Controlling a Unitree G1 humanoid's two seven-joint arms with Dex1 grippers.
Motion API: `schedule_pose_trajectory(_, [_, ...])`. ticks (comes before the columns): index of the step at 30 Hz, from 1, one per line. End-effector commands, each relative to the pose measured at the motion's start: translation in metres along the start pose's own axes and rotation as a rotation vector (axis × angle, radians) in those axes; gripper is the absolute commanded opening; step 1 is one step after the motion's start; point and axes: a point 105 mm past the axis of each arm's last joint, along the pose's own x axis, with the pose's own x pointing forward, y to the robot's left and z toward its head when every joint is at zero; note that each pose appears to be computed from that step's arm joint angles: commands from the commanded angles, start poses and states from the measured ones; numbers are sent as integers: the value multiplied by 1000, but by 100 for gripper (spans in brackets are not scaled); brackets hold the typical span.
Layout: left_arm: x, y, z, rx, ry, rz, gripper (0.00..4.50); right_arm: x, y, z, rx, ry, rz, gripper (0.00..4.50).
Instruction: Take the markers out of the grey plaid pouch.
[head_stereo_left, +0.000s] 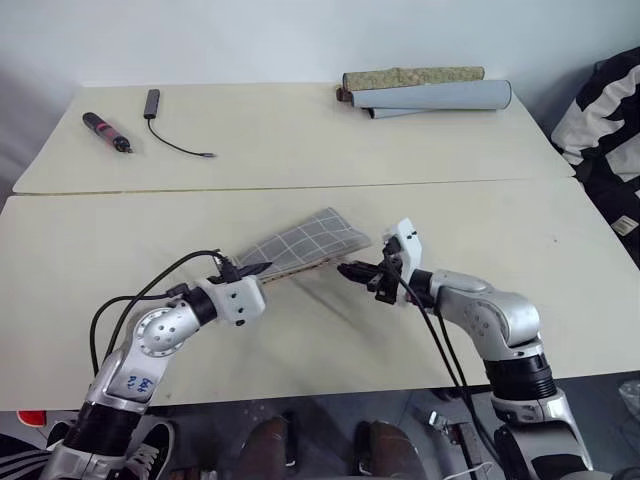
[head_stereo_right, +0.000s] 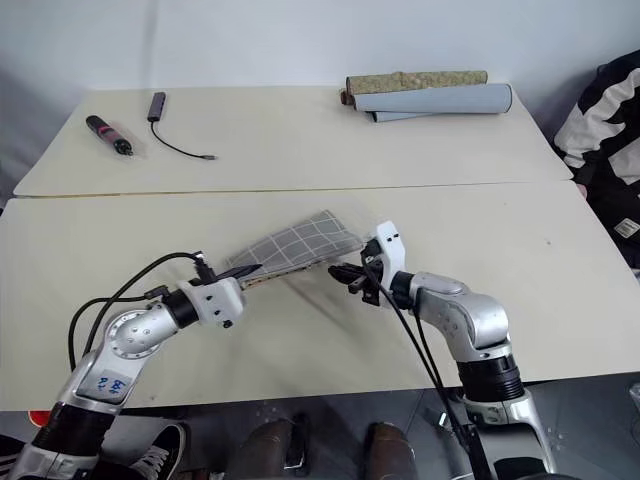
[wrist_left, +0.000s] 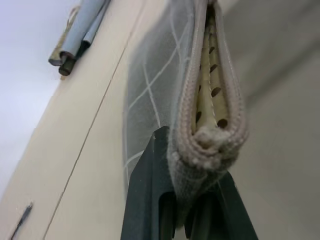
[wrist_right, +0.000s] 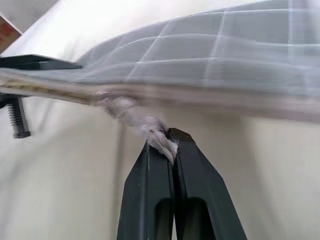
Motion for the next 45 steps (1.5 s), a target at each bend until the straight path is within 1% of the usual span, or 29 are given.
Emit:
schedule_pose_trajectory(1, [-21, 21, -10, 6, 32, 65, 0, -30, -42, 22, -75, -47, -163, 1])
schedule_pose_trajectory(4, [-25, 22, -11, -8, 26, 66, 0, -42, -58, 23, -106, -33, -207, 1])
schedule_pose_trajectory(6, [-26, 21, -14, 4, 38, 68, 0, -45, -61, 22, -111, -28, -208, 1])
schedule_pose_trajectory(8, [-26, 21, -12, -27, 24, 80, 0, -45, -64, 23, -124, -29, -219, 1])
schedule_pose_trajectory(12, [-25, 21, -11, -77, 10, 92, 0, -44, -62, 23, -151, -25, -208, 1])
schedule_pose_trajectory(14, [-23, 23, -8, -128, -4, 97, 0, -43, -56, 26, -174, -28, -180, 1])
schedule_pose_trajectory(15, [-22, 22, -7, -167, -14, 83, 0, -44, -46, 30, -150, -41, -112, 43])
schedule_pose_trajectory(16, [-21, 20, -5, -201, -21, 64, 0, -46, -35, 33, -157, -45, -51, 64])
schedule_pose_trajectory(19, [-21, 18, -5, -243, -19, 28, 0, -57, -16, 39, -205, -26, 54, 166])
schedule_pose_trajectory(20, [-21, 19, -3, -250, -23, 26, 0, -61, -10, 44, -215, -34, 88, 203])
schedule_pose_trajectory(21, [-21, 20, -3, -273, -28, 28, 0, -63, -8, 53, -258, -57, 86, 237])
schedule_pose_trajectory(24, [-19, 22, 0, -322, -41, 14, 0, -66, 3, 75, -408, -95, 99, 237])
schedule_pose_trajectory(27, [-14, 25, 9, -362, -77, 4, 0, -53, 36, 91, -481, -152, 211, 237])
schedule_pose_trajectory(29, [-10, 30, 16, -384, -104, 7, 0, -44, 52, 98, -499, -186, 251, 199])
schedule_pose_trajectory(30, [-7, 36, 22, -415, -135, 24, 0, -39, 62, 100, -546, -187, 275, 175])
schedule_pose_trajectory(31, [-6, 42, 27, -446, -157, 37, 0, -36, 67, 102, -565, -188, 286, 142])
schedule_pose_trajectory(33, [-3, 46, 30, -414, -155, 28, 0, -32, 69, 102, -610, -168, 279, 72])
schedule_pose_trajectory(35, [-1, 46, 34, -398, -165, 15, 0, -27, 63, 94, -629, -126, 262, 6])
schedule_pose_trajectory(38, [2, 43, 39, -392, -174, -8, 0, -24, 51, 85, -667, -65, 230, 2])
schedule_pose_trajectory(42, [5, 35, 40, -383, -171, -37, 0, -22, 48, 88, -639, -87, 217, 2])
schedule_pose_trajectory(45, [7, 26, 39, -376, -162, -65, 0, -20, 37, 80, -640, -56, 174, 2])
